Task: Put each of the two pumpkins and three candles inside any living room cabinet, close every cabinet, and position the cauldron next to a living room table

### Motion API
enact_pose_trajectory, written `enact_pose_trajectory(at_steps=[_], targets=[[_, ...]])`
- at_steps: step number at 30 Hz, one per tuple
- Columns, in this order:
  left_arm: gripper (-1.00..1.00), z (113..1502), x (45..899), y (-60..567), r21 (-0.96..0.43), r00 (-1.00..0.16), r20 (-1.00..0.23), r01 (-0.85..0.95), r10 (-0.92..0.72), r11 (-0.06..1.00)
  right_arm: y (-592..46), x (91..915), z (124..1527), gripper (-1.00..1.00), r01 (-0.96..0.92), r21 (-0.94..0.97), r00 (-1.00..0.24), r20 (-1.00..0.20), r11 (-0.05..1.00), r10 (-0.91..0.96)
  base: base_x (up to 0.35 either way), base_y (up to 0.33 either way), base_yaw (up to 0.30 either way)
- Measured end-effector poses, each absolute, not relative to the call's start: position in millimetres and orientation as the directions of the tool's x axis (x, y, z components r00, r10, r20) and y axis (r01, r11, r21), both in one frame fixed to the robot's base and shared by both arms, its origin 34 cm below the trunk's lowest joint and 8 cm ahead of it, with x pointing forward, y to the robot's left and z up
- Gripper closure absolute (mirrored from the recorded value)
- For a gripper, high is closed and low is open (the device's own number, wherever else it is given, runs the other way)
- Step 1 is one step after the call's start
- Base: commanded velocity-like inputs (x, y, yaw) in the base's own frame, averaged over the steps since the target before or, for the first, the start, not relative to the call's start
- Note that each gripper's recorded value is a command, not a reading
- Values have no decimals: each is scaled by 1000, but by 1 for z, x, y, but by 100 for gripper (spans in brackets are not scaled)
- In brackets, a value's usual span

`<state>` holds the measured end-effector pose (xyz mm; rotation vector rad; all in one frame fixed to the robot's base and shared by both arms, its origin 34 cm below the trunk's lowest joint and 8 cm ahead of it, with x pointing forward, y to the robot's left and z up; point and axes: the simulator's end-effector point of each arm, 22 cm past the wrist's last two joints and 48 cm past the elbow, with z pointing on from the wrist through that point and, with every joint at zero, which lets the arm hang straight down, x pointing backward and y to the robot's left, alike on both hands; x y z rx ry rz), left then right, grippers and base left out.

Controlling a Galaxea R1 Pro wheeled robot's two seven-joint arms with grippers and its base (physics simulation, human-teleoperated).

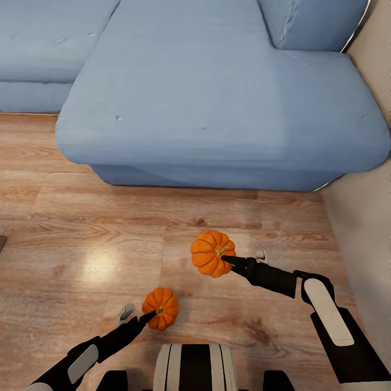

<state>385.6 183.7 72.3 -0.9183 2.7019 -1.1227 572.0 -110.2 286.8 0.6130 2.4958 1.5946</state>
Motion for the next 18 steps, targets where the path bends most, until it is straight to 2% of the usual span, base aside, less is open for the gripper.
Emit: enact_pose_trajectory(at_steps=[18], targets=[[-100,72,388,183,-668,-819,145,-495,-555,555,-110,572,287,100,272,891,-911,117,363,395,1,-9,0]])
